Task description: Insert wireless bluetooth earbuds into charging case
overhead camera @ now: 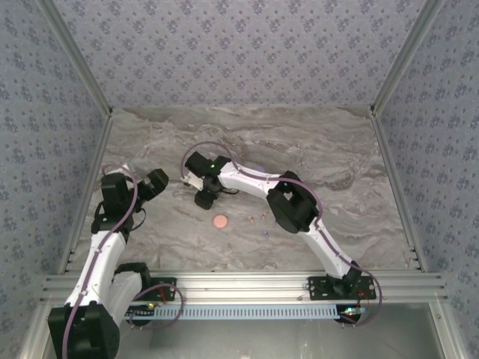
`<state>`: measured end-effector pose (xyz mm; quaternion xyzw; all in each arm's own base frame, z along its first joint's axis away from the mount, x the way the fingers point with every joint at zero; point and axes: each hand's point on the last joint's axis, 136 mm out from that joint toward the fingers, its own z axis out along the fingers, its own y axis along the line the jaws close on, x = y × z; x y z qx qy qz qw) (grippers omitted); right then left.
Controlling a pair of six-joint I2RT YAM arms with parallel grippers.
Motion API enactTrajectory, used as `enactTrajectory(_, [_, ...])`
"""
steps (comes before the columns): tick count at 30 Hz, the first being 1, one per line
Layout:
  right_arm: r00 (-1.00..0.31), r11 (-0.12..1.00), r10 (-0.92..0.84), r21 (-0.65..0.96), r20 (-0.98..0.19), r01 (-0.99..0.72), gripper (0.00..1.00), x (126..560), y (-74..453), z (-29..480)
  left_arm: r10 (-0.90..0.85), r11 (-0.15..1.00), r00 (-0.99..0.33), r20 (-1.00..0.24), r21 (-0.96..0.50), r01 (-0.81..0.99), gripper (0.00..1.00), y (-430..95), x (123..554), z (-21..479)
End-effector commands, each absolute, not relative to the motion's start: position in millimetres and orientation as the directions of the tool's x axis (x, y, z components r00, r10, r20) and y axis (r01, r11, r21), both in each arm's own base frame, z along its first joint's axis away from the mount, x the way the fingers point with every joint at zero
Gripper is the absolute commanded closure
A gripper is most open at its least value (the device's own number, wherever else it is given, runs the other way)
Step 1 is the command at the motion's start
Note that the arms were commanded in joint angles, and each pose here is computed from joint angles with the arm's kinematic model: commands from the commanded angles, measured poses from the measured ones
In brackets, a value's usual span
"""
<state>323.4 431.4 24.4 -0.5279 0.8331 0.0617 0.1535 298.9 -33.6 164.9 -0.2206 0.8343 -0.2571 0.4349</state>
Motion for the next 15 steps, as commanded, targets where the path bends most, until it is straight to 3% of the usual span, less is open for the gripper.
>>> enactTrajectory(1, [-0.419, 0.468, -0.847, -0.083, -0.328, -0.880, 0.38, 342.3, 430.5, 2.8, -0.596, 0.760, -0.509, -0.621, -0.641, -0.108, 0.01, -36.3, 300.8, 176.6])
enactTrajectory(15, [-0.426, 0.476, -0.824, -0.051, -0.373, -0.878, 0.39, 351.2, 437.6, 3.2, -0.596, 0.757, -0.509, -0.621, -0.647, -0.097, 0.01, -38.1, 301.3, 177.4])
